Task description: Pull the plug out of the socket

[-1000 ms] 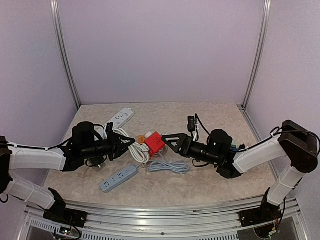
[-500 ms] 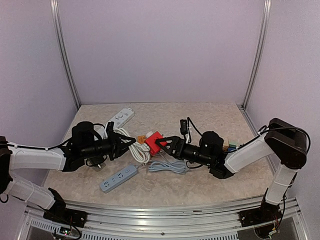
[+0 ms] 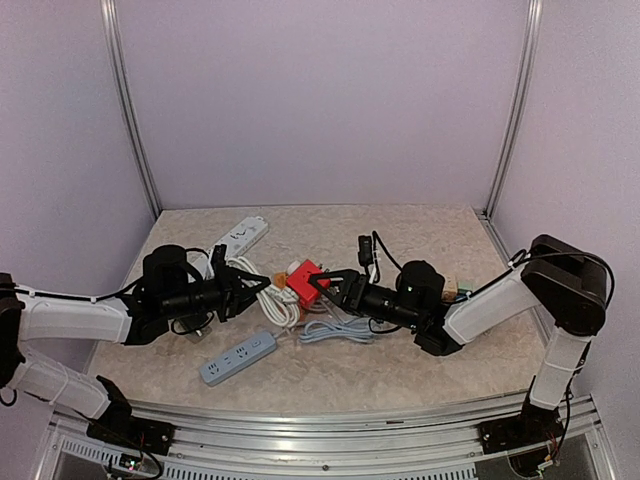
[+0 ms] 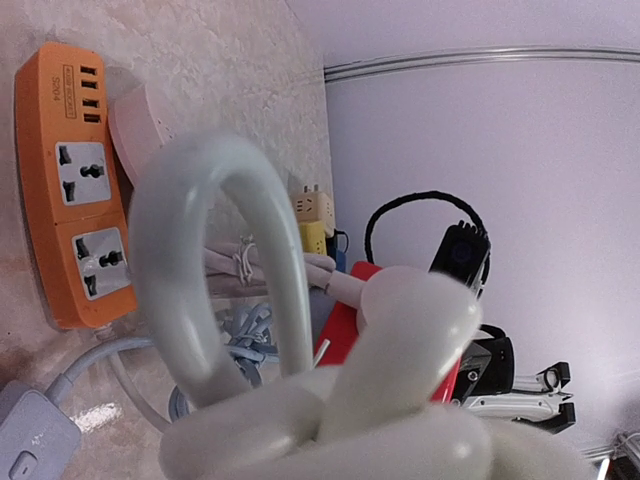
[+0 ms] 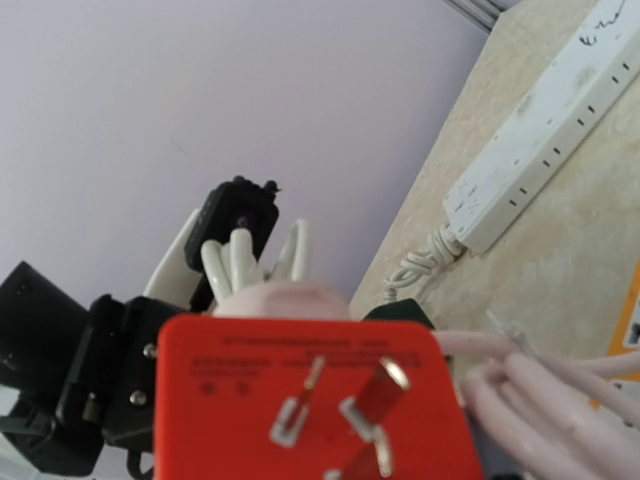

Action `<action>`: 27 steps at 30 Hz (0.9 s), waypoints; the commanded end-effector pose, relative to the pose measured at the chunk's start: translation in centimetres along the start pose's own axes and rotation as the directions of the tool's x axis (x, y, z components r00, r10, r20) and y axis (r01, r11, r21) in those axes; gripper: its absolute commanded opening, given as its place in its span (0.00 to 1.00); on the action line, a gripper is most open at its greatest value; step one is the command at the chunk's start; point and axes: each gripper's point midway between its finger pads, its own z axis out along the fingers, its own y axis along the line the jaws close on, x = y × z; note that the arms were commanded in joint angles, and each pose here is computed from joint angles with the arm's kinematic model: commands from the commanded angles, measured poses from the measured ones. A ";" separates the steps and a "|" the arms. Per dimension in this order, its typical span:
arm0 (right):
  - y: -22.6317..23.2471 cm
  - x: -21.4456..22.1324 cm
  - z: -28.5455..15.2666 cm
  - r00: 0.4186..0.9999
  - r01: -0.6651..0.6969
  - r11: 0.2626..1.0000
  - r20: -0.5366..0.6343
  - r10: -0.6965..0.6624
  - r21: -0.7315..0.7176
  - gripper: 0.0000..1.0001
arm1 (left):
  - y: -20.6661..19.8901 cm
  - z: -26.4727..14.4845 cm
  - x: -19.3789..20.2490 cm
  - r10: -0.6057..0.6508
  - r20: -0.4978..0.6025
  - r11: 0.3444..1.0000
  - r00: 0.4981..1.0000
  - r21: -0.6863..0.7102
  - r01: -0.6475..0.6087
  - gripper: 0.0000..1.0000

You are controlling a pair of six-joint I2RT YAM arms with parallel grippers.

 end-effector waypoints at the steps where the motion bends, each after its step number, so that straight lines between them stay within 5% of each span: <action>1: 3.1 -1.2 -0.1 0.998 0.045 0.996 0.039 -0.042 -0.074 0.51 | -5.0 -0.8 0.1 0.089 0.011 0.982 0.996 0.165 -0.090 0.00; 5: 3.9 -2.1 -0.7 0.996 0.069 0.996 0.064 -0.066 -0.057 0.28 | -3.5 -0.2 0.4 0.118 -0.010 0.989 0.993 0.094 -0.117 0.03; 7: 4.2 -2.6 -0.9 0.994 0.087 0.995 0.073 -0.084 -0.041 0.18 | -3.0 0.3 0.6 0.142 -0.031 0.988 0.989 0.062 -0.140 0.14; 12: 3.4 -3.4 -1.7 0.986 0.143 0.986 0.070 -0.149 0.082 0.01 | -2.0 0.7 0.2 0.231 -0.047 0.972 0.972 -0.038 -0.233 0.70; 16: 2.4 -4.2 -2.4 0.970 0.231 0.944 0.014 -0.241 0.237 0.00 | -1.4 -0.4 -1.4 0.364 -0.026 0.913 0.931 -0.186 -0.362 0.90; 23: 2.4 -6.7 -3.3 0.934 0.356 0.860 -0.122 -0.334 0.366 0.00 | 0.5 -4.9 -5.7 0.638 -0.059 0.626 0.768 -0.542 -0.561 0.99; 27: 2.4 -7.9 -3.5 0.933 0.357 0.862 -0.172 -0.315 0.359 0.00 | -2.1 -5.1 -5.6 0.816 -0.105 0.426 0.569 -0.556 -0.714 0.98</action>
